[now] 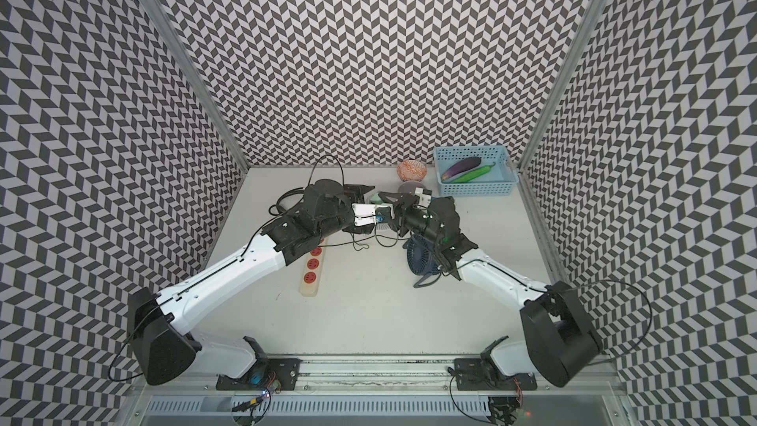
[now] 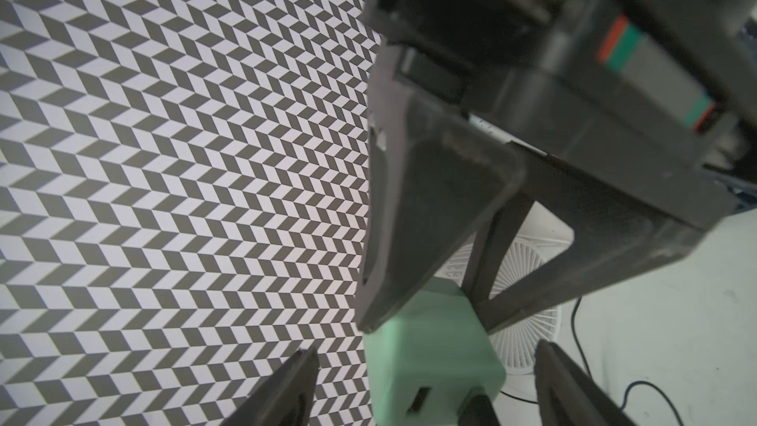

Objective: Plug the desk fan into the power strip
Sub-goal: Pick up the plug from the center of the board.

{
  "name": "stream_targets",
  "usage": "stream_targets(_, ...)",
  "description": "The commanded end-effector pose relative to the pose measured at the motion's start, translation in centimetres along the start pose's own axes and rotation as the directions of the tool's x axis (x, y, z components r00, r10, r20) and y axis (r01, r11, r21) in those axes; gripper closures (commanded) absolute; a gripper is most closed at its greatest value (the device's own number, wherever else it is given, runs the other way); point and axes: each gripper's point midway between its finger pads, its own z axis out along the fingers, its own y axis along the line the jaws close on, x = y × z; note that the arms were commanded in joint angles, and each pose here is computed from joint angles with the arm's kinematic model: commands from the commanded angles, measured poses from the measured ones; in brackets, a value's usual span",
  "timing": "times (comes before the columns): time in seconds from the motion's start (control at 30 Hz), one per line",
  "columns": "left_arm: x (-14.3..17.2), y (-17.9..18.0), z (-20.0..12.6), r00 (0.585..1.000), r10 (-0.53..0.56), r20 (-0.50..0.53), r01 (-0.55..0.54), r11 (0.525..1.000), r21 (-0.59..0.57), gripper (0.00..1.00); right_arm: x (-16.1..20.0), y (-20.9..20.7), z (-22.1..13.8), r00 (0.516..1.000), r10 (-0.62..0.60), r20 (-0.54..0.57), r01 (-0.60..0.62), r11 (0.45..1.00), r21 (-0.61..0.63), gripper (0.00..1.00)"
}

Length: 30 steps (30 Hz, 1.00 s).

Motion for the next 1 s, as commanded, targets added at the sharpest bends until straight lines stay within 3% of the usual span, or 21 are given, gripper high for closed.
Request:
stream_targets(0.0, -0.7, 1.2, -0.2, 0.998, 0.059, -0.006, -0.060, 0.997, -0.044, 0.26, 0.6, 2.4, -0.3, 1.000, -0.024, -0.007, 0.023, 0.997, -0.077, 0.85)
stream_targets(0.17, -1.1, 1.2, -0.1, 0.996, 0.084, -0.014, -0.084, 0.995, -0.053, 0.43, 0.5, 2.2, -0.4, 1.000, -0.008, -0.004, 0.007, 0.997, -0.076, 0.85)
stream_targets(0.43, -1.3, 1.2, 0.0, 0.995, 0.096, -0.020, -0.098, 0.993, -0.066, 0.83, 0.6, 2.2, -0.4, 1.000, -0.013, -0.004, 0.013, 0.997, -0.076, 0.85)
stream_targets(0.57, -0.9, 0.8, 0.0, 0.995, 0.100, -0.029, -0.102, 0.993, -0.063, 0.91, 0.7, 2.2, -0.6, 1.000, -0.012, -0.001, 0.012, 0.997, -0.078, 0.82)
stream_targets(0.67, -0.6, 1.1, -0.1, 0.996, 0.082, -0.029, -0.084, 0.994, -0.067, 0.97, 0.6, 2.7, -0.9, 0.999, -0.033, 0.003, 0.033, 0.995, -0.090, 0.70)
stream_targets(0.83, 0.5, 1.2, -0.5, 0.999, 0.028, -0.026, -0.029, 0.999, -0.045, 1.00, 0.5, 3.8, -1.6, 0.994, -0.109, 0.020, 0.111, 0.989, -0.094, 0.35)
stream_targets(0.97, 1.6, 1.6, -1.1, 0.999, -0.040, -0.011, 0.040, 0.999, -0.019, 1.00, 0.4, 4.3, -2.4, 0.983, -0.183, 0.022, 0.184, 0.978, -0.093, 0.25)
